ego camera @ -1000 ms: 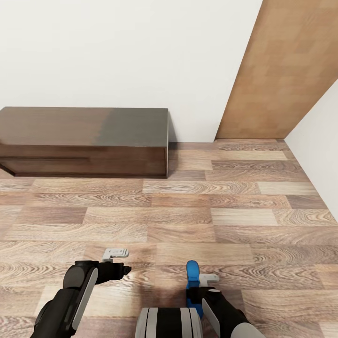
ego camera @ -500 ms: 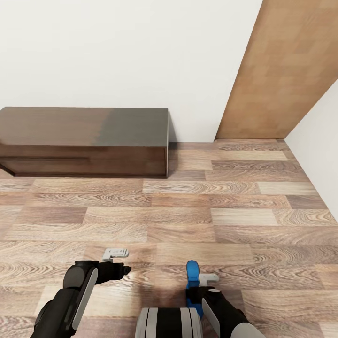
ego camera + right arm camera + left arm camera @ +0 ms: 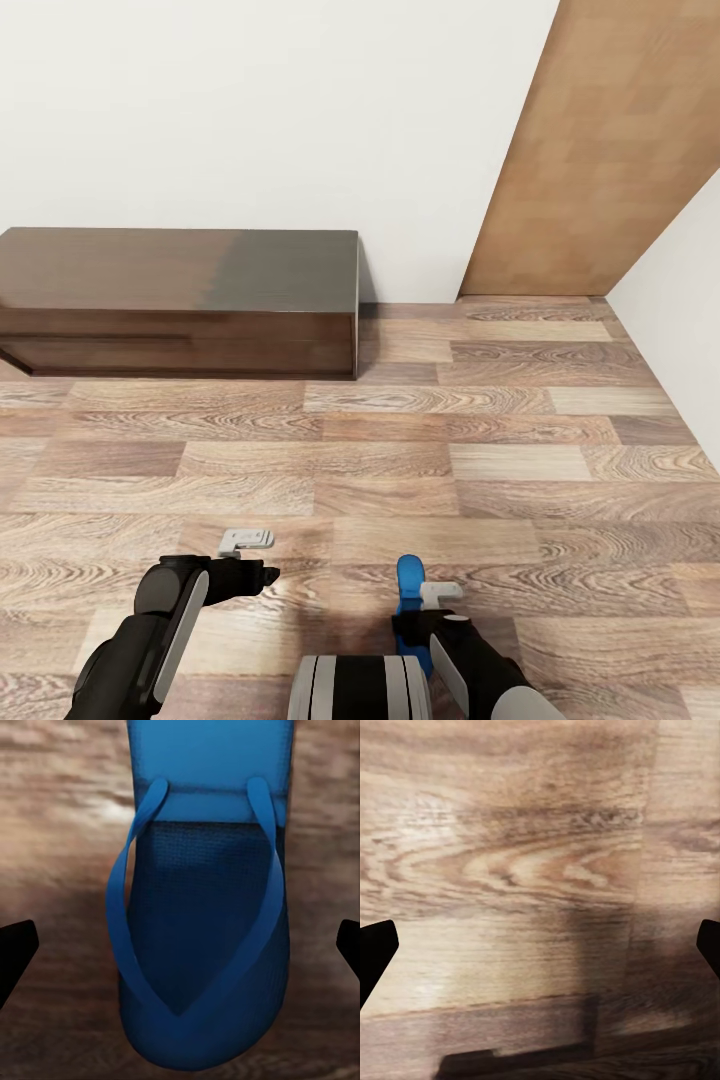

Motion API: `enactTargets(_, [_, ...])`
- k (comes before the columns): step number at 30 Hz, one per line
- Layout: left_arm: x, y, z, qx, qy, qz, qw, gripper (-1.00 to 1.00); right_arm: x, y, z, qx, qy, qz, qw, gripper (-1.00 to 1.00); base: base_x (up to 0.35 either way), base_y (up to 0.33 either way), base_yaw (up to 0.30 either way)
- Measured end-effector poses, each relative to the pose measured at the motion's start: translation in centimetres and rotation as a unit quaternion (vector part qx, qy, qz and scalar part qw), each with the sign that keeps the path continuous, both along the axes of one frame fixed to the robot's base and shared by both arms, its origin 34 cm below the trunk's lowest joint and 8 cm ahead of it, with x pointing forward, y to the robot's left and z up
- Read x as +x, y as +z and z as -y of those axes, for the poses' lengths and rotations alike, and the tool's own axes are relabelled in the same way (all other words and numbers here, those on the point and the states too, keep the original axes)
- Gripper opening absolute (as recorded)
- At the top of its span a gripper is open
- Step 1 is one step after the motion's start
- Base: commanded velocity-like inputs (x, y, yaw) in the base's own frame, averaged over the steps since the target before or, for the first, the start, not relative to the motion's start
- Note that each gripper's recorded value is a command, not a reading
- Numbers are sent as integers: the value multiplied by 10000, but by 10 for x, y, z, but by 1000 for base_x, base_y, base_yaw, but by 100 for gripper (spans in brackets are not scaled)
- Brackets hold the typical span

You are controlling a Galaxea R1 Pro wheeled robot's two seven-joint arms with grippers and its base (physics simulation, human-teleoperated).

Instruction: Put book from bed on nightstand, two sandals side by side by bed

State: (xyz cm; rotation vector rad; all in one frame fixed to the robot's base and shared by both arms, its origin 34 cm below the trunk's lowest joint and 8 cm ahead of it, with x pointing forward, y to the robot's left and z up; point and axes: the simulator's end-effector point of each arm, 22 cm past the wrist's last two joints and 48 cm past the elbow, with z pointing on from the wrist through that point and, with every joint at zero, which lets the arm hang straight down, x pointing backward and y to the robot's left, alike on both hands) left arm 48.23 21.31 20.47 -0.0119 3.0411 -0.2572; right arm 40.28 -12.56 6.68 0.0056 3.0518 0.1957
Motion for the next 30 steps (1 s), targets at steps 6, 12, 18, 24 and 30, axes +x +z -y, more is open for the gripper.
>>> enactTargets(6, [-2, -3, 0, 1, 0, -40, 10000, 100, -3, -3, -1, 14, 4, -36, 10000, 100, 0, 0, 0])
enactTargets(12, [-7, -10, 0, 0, 0, -122, 9999, 100, -10, -8, -1, 19, 6, -116, 9999, 100, 0, 0, 0])
enactTargets(18, [-7, -10, 0, 0, 0, -123, 9999, 100, -10, -8, -1, 21, 7, -115, 9999, 100, 0, 0, 0])
enactTargets(24, [-7, -10, 0, 0, 0, -123, 9999, 100, -9, -8, -1, 22, 7, -115, 9999, 100, 0, 0, 0])
enactTargets(30, [-7, -10, 0, 0, 0, -121, 9999, 100, -9, -8, -1, 22, 7, -114, 9999, 100, 0, 0, 0])
